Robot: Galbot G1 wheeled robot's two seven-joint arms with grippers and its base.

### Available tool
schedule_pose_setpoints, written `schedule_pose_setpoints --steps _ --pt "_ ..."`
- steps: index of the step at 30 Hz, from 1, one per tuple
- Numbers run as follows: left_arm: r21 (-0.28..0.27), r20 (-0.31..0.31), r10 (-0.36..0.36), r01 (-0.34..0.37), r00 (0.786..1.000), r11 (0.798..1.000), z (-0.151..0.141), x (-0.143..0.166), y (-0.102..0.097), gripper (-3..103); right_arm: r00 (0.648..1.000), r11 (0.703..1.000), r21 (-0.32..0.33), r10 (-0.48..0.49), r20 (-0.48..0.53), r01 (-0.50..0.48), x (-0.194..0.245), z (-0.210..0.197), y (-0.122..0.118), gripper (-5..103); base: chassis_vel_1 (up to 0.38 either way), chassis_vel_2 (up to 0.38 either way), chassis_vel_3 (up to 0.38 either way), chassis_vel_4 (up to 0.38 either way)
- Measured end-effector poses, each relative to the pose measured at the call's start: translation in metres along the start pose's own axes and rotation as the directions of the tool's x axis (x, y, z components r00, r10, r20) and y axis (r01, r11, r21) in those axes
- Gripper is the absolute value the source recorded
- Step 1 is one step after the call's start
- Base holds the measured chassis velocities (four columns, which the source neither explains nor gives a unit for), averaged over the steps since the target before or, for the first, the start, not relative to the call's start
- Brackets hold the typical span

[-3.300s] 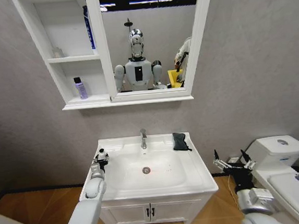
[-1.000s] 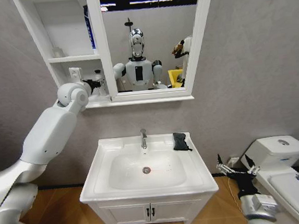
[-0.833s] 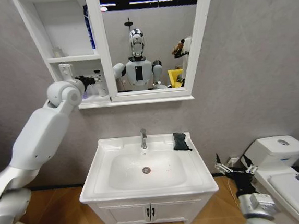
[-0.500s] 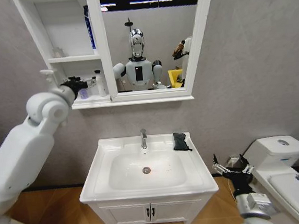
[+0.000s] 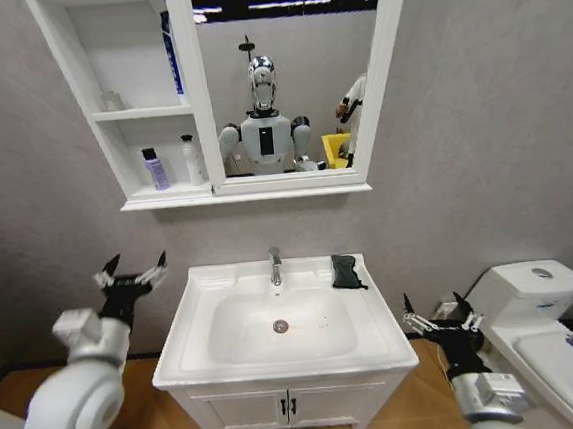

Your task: Move facial cleanser and shampoo from washbasin to cabinet, then wipe washbasin with towel.

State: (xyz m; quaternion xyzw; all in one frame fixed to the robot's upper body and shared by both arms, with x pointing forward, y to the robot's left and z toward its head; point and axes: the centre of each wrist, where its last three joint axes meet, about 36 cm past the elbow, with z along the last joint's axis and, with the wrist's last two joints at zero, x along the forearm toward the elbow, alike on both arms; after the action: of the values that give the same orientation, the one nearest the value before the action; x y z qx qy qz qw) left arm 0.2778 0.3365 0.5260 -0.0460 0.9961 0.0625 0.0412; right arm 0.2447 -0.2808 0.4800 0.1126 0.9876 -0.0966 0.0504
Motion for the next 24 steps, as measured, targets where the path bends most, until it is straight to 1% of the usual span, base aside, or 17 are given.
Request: schedule_pose_setpoints --steps 1,2,3,4,5,6,8,9,10,11,12,15,16,17,18,20,24 --pt "0.000 0.000 0.000 0.000 1.000 1.000 0.000 0.000 0.000 100 1.000 1.000 0.000 0.000 0.000 0.000 0.000 0.000 0.000 100 0.000 0.000 0.000 0.000" --pt "0.024 -0.029 -0.008 0.009 1.000 1.000 0.013 0.018 0.004 100 1.000 1.000 0.002 0.001 -0.004 -0.001 0.002 0.000 0.000 100 0.000 0.000 0.000 0.000" --pt "0.043 -0.047 -0.019 0.021 0.999 0.999 0.019 0.029 0.006 100 1.000 1.000 0.004 -0.003 -0.009 0.003 0.003 0.001 0.000 100 0.000 0.000 0.000 0.000" --pt "0.043 -0.047 -0.019 0.021 0.999 0.999 0.019 0.029 0.006 100 1.000 1.000 0.004 -0.003 -0.009 0.003 0.003 0.001 0.000 100 0.000 0.000 0.000 0.000" --pt "0.066 -0.060 -0.036 0.040 0.998 0.997 0.027 0.042 0.007 100 1.000 1.000 0.009 -0.011 -0.021 0.011 0.004 0.003 0.000 100 0.000 0.000 0.000 0.000" --pt "0.077 -0.065 -0.049 0.054 0.997 0.996 0.033 0.049 0.009 100 0.999 1.000 0.012 -0.016 -0.033 0.016 0.005 0.005 0.000 100 0.000 0.000 0.000 0.000" --pt "0.084 -0.068 -0.059 0.065 0.996 0.994 0.039 0.054 0.011 100 0.999 1.000 0.013 -0.019 -0.042 0.020 0.005 0.007 0.001 100 0.000 0.000 0.000 0.000" --pt "0.088 -0.072 -0.071 0.078 0.995 0.993 0.046 0.057 0.015 100 0.999 1.000 0.013 -0.021 -0.048 0.022 0.003 0.012 0.003 100 0.000 0.000 0.000 0.000" --pt "0.091 -0.076 -0.083 0.090 0.994 0.992 0.054 0.056 0.019 100 0.998 1.000 0.013 -0.021 -0.054 0.022 0.000 0.016 0.005 100 0.000 0.000 0.000 0.000" --pt "0.091 -0.076 -0.083 0.090 0.994 0.992 0.054 0.056 0.019 100 0.998 1.000 0.013 -0.021 -0.054 0.022 0.000 0.016 0.005 100 0.000 0.000 0.000 0.000" --pt "0.090 -0.082 -0.096 0.103 0.992 0.991 0.061 0.052 0.025 100 0.998 1.000 0.011 -0.023 -0.058 0.023 -0.001 0.019 0.006 100 0.000 0.000 0.000 0.000" --pt "0.089 -0.084 -0.161 0.168 0.983 0.982 0.083 0.024 0.046 100 0.997 0.999 0.003 -0.034 -0.074 0.034 -0.007 0.030 0.009 100 0.000 0.000 0.000 0.000" --pt "0.089 -0.084 -0.161 0.168 0.983 0.982 0.083 0.024 0.046 100 0.997 0.999 0.003 -0.034 -0.074 0.034 -0.007 0.030 0.009 100 0.000 0.000 0.000 0.000" --pt "0.092 -0.086 -0.180 0.188 0.980 0.978 0.088 0.014 0.053 100 0.996 0.999 0.004 -0.037 -0.078 0.038 -0.010 0.034 0.009 100 0.000 0.000 0.000 0.000" --pt "0.092 -0.086 -0.180 0.188 0.980 0.978 0.088 0.014 0.053 100 0.996 0.999 0.004 -0.037 -0.078 0.038 -0.010 0.034 0.009 100 0.000 0.000 0.000 0.000" --pt "0.098 -0.114 -0.201 0.213 0.973 0.972 0.091 0.001 0.059 100 0.996 0.999 0.001 -0.034 -0.085 0.035 -0.015 0.041 0.008 100 0.000 0.000 0.000 0.000" --pt "0.101 -0.123 -0.205 0.218 0.971 0.971 0.090 -0.002 0.060 100 0.996 1.000 -0.007 -0.016 -0.086 0.015 -0.021 0.046 0.006 100 0.000 0.000 0.000 0.000"
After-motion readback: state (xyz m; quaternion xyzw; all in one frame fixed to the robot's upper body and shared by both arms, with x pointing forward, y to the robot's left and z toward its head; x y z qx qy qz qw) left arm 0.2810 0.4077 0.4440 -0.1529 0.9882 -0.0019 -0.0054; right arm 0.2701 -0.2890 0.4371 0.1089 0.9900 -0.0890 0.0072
